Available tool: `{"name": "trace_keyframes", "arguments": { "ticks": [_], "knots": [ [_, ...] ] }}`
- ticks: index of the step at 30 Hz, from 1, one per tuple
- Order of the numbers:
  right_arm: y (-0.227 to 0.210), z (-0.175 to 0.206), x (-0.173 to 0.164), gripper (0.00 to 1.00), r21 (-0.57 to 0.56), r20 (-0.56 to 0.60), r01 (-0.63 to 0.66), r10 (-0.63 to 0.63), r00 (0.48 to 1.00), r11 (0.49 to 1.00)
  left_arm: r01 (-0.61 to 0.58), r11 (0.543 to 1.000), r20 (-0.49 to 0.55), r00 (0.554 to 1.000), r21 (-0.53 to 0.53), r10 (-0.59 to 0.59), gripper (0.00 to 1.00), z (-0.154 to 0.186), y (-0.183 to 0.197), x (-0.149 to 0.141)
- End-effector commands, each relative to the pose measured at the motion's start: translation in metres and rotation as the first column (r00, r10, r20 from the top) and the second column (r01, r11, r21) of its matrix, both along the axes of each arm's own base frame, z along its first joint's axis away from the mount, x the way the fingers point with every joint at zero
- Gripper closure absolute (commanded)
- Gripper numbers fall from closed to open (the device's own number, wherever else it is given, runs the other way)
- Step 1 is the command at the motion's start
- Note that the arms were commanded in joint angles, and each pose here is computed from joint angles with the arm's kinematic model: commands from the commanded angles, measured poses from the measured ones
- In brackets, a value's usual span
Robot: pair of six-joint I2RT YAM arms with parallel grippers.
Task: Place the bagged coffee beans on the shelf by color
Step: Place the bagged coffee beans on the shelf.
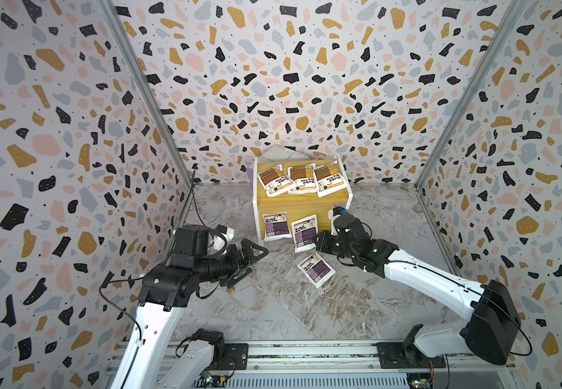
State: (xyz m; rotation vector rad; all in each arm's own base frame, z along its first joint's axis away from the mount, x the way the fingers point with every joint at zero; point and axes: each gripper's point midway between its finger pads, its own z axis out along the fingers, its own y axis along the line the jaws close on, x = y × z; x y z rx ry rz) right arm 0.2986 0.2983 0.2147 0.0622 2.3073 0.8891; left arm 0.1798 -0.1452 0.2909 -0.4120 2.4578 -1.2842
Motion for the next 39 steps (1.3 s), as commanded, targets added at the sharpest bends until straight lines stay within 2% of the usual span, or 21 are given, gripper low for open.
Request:
{"name": "trace_keyframes", "arguments": {
  "ticks": [1, 8, 12, 14, 28, 35, 39],
  "knots": [
    [-0.017, 0.014, 0.004, 1.0, -0.021, 0.058, 0.063, -0.062, 0.996, 0.998, 0.015, 1.0, 0.016, 1.0, 0.001, -0.015, 0.0, -0.001, 0.0, -0.003],
    [-0.006, 0.014, 0.016, 0.99, -0.007, 0.071, 0.075, -0.074, 0.995, 0.997, 0.013, 1.0, 0.01, 1.0, -0.004, -0.013, 0.0, -0.003, 0.0, -0.005],
    [0.0, 0.017, 0.027, 0.76, -0.02, 0.082, 0.083, -0.081, 0.993, 0.996, 0.015, 1.0, 0.001, 1.0, -0.002, -0.015, 0.0, -0.006, 0.0, -0.007],
    [0.003, 0.018, 0.029, 0.68, -0.019, 0.082, 0.084, -0.082, 0.993, 0.996, 0.014, 1.0, 0.003, 1.0, -0.001, -0.014, 0.0, -0.006, 0.001, -0.008],
    [-0.015, 0.013, 0.004, 0.38, -0.026, 0.001, 0.087, -0.087, 0.996, 0.996, 0.01, 1.0, 0.002, 1.0, -0.009, -0.01, 0.0, -0.007, 0.0, 0.0],
    [-0.03, 0.01, -0.014, 0.37, -0.037, -0.03, 0.089, -0.09, 0.996, 0.995, 0.001, 1.0, -0.005, 1.0, -0.015, -0.001, 0.0, -0.012, 0.0, 0.0],
    [-0.037, 0.003, -0.034, 0.39, -0.045, -0.076, 0.05, -0.053, 0.996, 0.998, -0.001, 1.0, -0.033, 0.999, -0.025, 0.0, 0.0, -0.025, -0.001, -0.001]
  ]
}}
